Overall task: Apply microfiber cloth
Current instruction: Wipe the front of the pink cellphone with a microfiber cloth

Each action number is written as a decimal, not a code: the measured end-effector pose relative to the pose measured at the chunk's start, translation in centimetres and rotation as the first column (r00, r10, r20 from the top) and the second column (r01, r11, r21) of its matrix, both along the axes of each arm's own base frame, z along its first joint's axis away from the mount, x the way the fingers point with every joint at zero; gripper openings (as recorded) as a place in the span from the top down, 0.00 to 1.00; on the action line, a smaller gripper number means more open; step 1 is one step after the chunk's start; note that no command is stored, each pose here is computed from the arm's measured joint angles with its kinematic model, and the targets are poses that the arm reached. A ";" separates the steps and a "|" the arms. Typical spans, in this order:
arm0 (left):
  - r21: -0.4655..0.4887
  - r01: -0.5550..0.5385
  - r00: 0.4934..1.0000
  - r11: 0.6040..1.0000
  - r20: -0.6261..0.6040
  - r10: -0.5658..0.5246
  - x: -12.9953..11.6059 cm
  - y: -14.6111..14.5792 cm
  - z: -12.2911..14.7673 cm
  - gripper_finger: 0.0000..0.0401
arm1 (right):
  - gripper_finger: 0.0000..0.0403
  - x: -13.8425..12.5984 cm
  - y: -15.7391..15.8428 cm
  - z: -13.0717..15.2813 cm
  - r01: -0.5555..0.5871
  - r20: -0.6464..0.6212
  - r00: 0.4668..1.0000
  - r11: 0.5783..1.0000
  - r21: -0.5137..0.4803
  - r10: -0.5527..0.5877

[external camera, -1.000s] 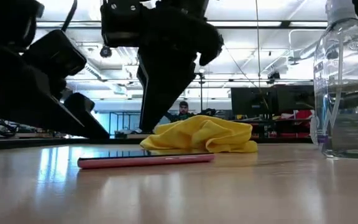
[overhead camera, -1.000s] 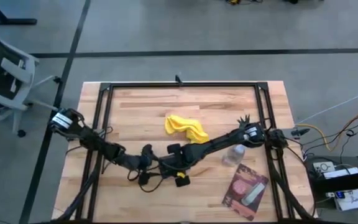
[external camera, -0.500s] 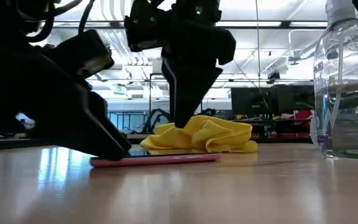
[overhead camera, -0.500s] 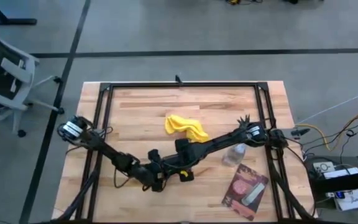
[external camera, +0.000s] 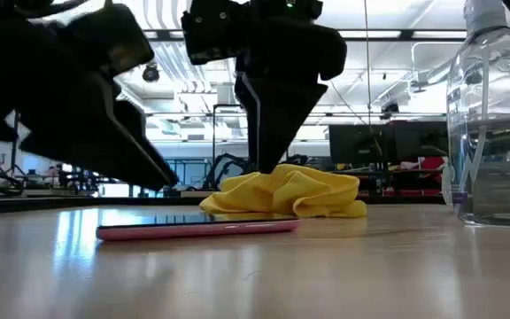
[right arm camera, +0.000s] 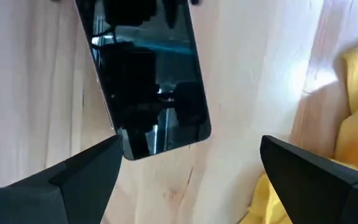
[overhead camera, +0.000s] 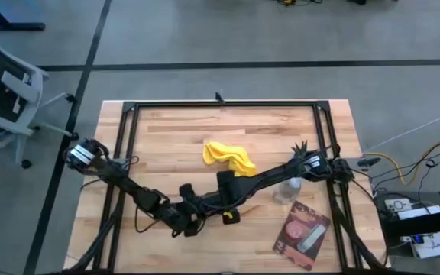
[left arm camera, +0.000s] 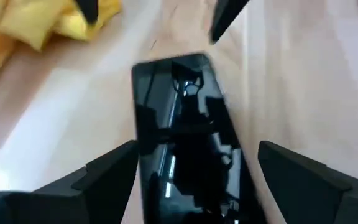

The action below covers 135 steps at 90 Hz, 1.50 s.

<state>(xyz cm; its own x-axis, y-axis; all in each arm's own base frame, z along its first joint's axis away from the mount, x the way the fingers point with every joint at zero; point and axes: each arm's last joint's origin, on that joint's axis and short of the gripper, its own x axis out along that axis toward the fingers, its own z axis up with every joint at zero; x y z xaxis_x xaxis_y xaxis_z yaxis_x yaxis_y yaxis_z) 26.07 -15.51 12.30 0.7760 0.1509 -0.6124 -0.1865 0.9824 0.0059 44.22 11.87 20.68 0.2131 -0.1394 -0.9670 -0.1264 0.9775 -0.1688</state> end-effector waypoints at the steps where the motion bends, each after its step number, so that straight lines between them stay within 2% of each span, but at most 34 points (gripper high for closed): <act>1: -0.002 -0.004 1.000 1.000 -0.004 0.004 -0.1 0.0 -0.1 0.22 | 0.11 0.0 0.0 0.0 0.001 0.000 1.000 1.000 -0.001 -0.001; 26: -0.059 -0.063 0.998 0.996 -0.010 0.063 0.1 0.0 -3.0 0.22 | 0.11 0.0 -0.1 0.0 0.055 0.011 0.998 0.999 0.003 -0.055; 47: -0.068 -0.034 0.999 0.997 -0.014 0.033 0.2 -0.1 -3.0 0.22 | 0.11 0.0 -0.7 0.0 0.060 -0.005 0.998 0.998 -0.004 -0.060; 61: -0.089 0.030 0.998 0.996 -0.054 -0.035 -0.5 -0.4 -1.9 0.22 | 0.11 -0.1 -0.9 0.3 0.056 -0.027 0.998 0.998 -0.015 -0.057; 79: -0.031 0.158 0.984 0.987 -0.081 -0.160 -1.7 -1.0 -0.5 0.22 | 0.11 0.0 -0.9 0.8 0.046 -0.011 0.999 0.999 -0.016 -0.046; 95: -0.151 0.226 0.965 0.962 -0.101 -0.242 -2.2 -1.8 -0.1 0.22 | 0.11 -0.1 -0.9 0.9 0.063 -0.023 0.998 0.998 -0.016 -0.063; 111: -0.207 0.171 0.974 0.963 -0.111 -0.197 -2.4 -1.8 -0.7 0.22 | 0.11 -0.1 -1.0 0.9 0.066 -0.021 0.998 0.998 -0.016 -0.066; 127: -0.153 0.117 0.987 0.981 -0.096 -0.132 -2.5 -1.5 -0.7 0.22 | 0.11 -0.1 -1.0 0.9 0.067 -0.017 0.998 0.998 -0.015 -0.067; 135: -0.133 0.125 0.986 0.983 -0.090 -0.137 -2.5 -1.4 -0.4 0.22 | 0.11 0.0 -1.2 0.7 0.036 -0.015 0.999 0.999 -0.026 -0.037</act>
<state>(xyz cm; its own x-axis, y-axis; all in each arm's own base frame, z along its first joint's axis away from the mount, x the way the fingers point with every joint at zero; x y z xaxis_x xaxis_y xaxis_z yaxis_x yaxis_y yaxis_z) 23.54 -16.91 11.89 0.7189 -0.0314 -0.6944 -0.0609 0.9923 -0.1079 44.25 10.71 21.35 0.1922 -0.1720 -0.9662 -0.0934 0.9768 -0.1924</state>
